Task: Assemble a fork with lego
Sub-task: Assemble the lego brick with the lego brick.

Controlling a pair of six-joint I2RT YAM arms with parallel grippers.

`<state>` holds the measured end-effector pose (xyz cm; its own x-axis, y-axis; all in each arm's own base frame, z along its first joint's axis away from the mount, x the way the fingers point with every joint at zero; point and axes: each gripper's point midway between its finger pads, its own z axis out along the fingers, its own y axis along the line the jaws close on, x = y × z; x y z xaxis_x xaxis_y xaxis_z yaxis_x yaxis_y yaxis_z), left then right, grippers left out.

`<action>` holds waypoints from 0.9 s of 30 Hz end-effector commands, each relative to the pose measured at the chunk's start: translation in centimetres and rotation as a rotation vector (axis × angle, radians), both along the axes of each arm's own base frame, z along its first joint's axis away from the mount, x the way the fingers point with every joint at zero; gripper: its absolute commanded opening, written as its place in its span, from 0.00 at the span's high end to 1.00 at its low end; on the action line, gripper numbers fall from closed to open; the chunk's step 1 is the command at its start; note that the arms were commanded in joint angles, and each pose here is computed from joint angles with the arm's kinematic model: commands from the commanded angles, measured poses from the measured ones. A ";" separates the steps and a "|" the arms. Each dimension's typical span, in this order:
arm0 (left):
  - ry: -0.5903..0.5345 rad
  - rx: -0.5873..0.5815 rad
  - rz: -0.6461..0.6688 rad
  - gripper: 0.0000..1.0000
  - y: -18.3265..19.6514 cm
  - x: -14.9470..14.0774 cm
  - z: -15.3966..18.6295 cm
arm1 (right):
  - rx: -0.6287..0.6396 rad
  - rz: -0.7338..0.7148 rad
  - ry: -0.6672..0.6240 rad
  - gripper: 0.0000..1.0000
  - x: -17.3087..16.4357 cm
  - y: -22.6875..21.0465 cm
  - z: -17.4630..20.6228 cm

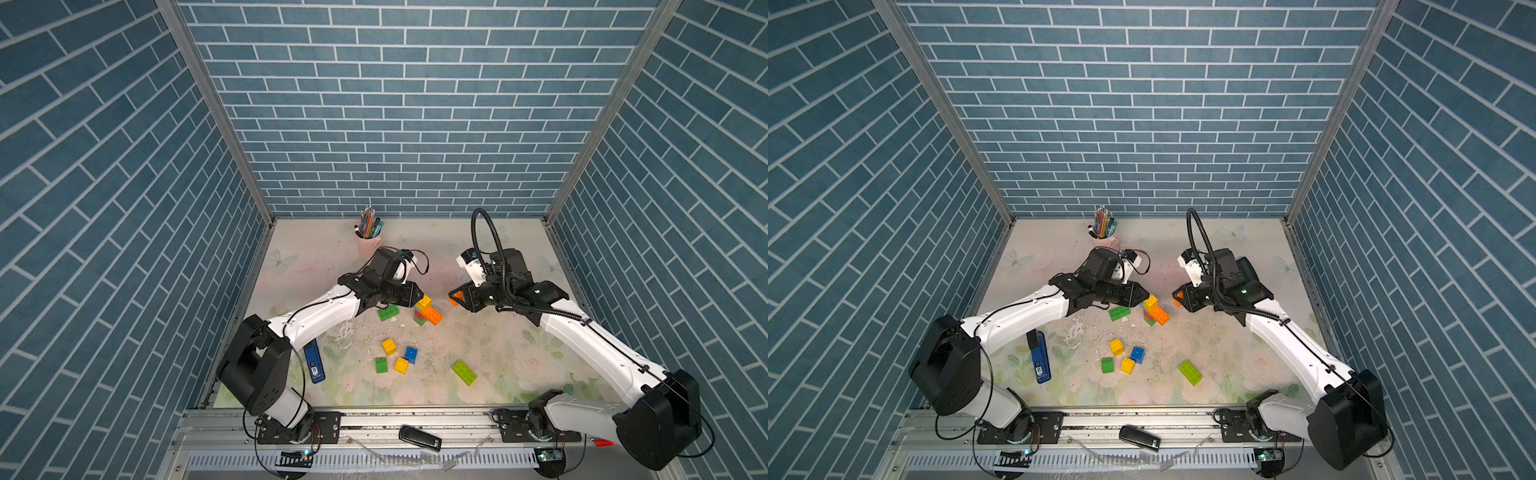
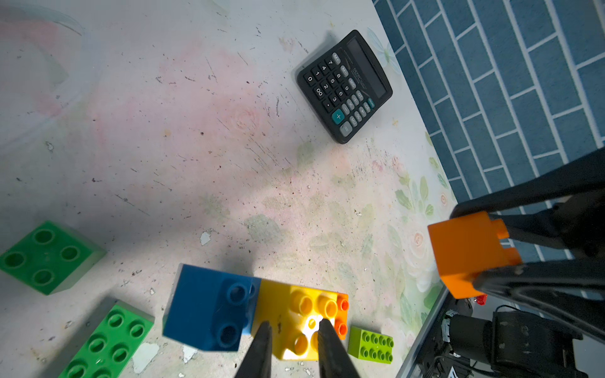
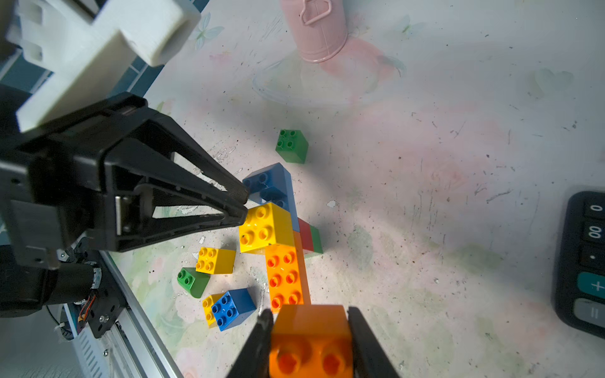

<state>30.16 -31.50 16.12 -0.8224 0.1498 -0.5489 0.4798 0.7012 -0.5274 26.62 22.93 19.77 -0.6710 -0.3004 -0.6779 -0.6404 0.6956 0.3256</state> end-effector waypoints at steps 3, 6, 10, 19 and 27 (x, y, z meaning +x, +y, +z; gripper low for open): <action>0.001 -0.008 -0.024 0.73 -0.3 0.2 0.3 | 0.003 0.042 -0.022 1.00 -0.2 0.5 0.9; 0.004 -0.009 -0.029 0.73 -0.4 0.2 0.2 | 0.003 0.044 -0.019 1.00 -0.1 0.5 0.8; 0.010 0.001 -0.024 0.75 -0.2 0.3 -0.1 | 0.006 0.050 -0.016 1.00 -0.2 0.7 0.9; 0.026 0.020 -0.014 0.77 0.2 0.1 -1.1 | -0.018 -0.002 -0.129 1.00 0.5 0.1 1.8; 0.030 0.024 -0.010 0.77 0.4 0.1 -1.4 | 0.025 -0.092 -0.301 1.00 2.2 -0.1 3.5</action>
